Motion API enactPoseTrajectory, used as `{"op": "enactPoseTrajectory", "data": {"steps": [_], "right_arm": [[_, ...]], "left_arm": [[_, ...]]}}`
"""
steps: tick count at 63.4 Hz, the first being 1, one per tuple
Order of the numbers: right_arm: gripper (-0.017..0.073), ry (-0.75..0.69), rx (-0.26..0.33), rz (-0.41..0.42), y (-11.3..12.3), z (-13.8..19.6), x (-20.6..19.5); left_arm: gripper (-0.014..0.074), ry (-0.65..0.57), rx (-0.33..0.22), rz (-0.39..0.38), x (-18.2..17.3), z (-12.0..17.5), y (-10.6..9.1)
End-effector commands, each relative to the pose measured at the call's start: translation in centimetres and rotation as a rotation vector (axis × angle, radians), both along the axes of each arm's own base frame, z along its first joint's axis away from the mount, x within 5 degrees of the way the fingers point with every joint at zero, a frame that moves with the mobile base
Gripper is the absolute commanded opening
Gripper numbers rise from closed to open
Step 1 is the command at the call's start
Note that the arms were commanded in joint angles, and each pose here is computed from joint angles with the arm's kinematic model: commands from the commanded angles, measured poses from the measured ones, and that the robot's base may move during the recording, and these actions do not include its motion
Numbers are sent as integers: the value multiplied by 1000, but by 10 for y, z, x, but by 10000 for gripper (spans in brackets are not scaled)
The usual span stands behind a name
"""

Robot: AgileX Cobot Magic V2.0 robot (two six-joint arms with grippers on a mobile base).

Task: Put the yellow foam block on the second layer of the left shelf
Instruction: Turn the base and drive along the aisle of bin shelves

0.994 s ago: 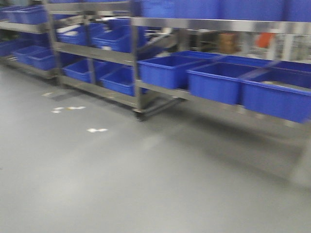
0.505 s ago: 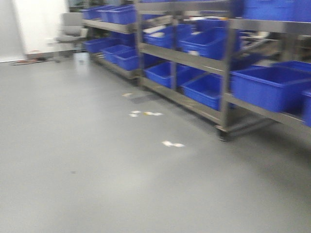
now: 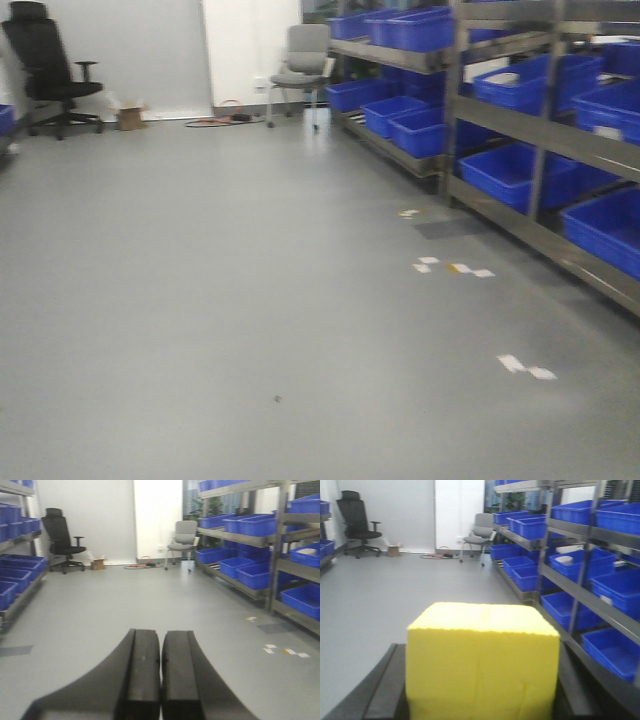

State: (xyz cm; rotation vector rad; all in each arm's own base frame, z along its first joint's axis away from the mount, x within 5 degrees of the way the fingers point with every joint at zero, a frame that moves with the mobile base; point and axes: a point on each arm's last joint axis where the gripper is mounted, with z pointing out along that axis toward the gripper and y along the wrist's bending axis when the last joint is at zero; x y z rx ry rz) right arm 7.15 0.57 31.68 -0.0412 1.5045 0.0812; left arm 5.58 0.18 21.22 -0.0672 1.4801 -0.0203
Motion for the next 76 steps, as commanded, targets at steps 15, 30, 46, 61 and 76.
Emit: {"op": "enactPoseTrajectory", "data": {"steps": [15,30,46,61,76], "right_arm": [[529,-109,0,-11,-1,17,-2],[529,-109,0,-11,-1,17,-2],[529,-109,0,-11,-1,17,-2],[529,-109,0,-11,-1,17,-2],[529,-109,0,-11,-1,17,-2]], "left_arm": [[124,-73,-6,1,-1,-1,0],[124,-73,-6,1,-1,-1,0],[124,-73,-6,1,-1,-1,0],[124,-73,-6,1,-1,-1,0],[124,-73,-6,1,-1,-1,0]]}}
